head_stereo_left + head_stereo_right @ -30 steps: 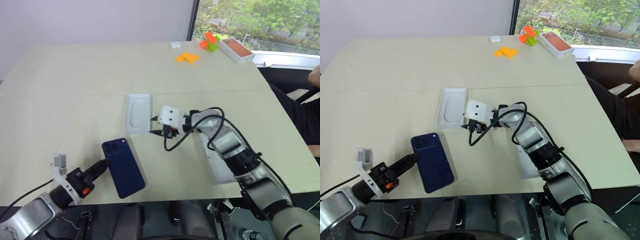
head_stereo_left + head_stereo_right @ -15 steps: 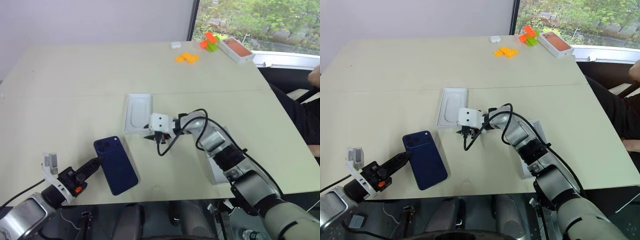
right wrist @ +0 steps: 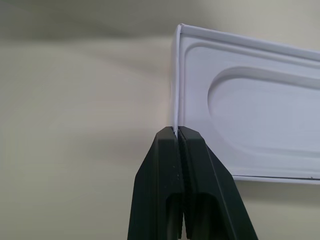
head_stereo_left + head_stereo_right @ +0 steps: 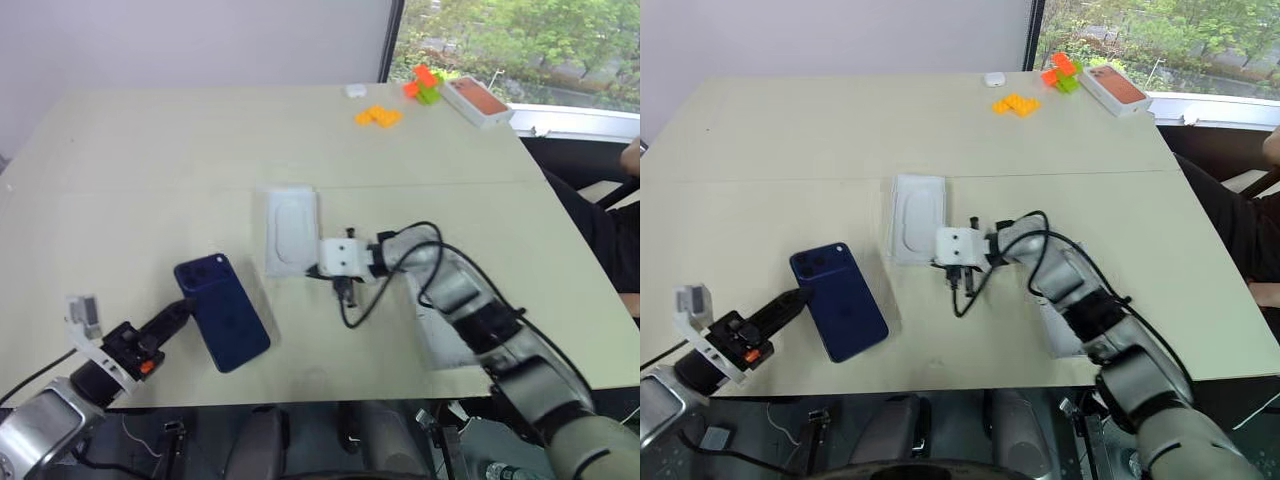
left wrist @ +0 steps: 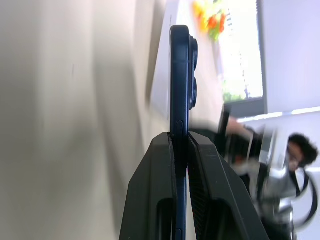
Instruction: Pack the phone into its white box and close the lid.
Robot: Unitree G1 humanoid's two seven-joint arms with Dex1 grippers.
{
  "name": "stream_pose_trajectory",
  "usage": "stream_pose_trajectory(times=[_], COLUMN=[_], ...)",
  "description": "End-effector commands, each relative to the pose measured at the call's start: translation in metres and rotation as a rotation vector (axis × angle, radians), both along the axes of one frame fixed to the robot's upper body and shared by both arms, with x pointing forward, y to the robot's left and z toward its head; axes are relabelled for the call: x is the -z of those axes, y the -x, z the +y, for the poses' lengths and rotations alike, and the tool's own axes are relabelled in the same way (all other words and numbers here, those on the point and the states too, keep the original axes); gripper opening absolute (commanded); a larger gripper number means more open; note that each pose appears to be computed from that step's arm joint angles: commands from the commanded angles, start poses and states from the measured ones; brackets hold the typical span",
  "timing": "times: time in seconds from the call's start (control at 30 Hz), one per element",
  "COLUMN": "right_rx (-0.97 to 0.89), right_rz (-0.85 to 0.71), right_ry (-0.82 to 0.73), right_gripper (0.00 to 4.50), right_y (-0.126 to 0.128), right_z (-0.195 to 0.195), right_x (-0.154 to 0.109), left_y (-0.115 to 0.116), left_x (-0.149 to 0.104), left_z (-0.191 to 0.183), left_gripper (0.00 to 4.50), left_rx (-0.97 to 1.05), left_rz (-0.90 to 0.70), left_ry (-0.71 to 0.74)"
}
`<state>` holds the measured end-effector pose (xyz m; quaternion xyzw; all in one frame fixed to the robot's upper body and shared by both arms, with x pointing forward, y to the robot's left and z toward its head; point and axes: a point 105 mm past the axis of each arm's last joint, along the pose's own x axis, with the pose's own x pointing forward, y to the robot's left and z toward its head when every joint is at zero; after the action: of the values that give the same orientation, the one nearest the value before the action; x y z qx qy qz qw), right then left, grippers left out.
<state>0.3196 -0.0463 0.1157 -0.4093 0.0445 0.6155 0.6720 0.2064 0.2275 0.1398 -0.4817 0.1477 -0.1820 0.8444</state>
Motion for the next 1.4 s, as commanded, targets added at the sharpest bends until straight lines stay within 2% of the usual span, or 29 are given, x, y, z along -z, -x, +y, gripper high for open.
stream_pose_trajectory(times=[0.03,0.27,0.6,0.7,0.8,0.9,1.03,1.2,1.4], right_rx=[-0.069,-0.111,-0.067,-0.064,-0.052,-0.037,0.036,0.159,0.175], right_rz=[-0.009,0.093,0.162,0.161,0.170,0.204,0.202,0.168,0.158], right_ry=[-0.008,0.087,0.064,0.025,-0.017,-0.056,-0.068,-0.037,-0.046], right_gripper=[0.03,0.03,0.03,0.88,2.30,2.30,2.30,2.30,2.30], right_y=[0.024,0.076,0.082,0.083,0.085,0.087,0.077,0.061,0.058], right_z=[-0.007,-0.029,-0.028,-0.027,-0.029,-0.035,-0.048,-0.072,-0.074], right_x=[-0.018,-0.001,-0.002,-0.013,-0.024,-0.034,-0.038,-0.029,-0.027], left_y=[-0.004,-0.017,-0.029,-0.036,-0.040,-0.047,-0.062,-0.062,-0.067], left_x=[-0.019,-0.021,-0.015,-0.018,-0.017,-0.007,0.001,-0.007,-0.008], left_z=[0.001,-0.019,-0.058,-0.072,-0.084,-0.095,-0.104,-0.122,-0.129], left_gripper=[0.00,0.00,0.00,0.00,0.00,0.00,0.00,0.00,0.00], left_rx=[0.008,0.085,0.223,0.248,0.280,0.312,0.311,0.376,0.370], left_rz=[-0.085,-0.080,-0.039,-0.048,-0.034,0.041,0.114,0.087,0.106], left_ry=[0.007,-0.003,0.003,0.030,0.030,-0.026,-0.073,-0.093,-0.094])
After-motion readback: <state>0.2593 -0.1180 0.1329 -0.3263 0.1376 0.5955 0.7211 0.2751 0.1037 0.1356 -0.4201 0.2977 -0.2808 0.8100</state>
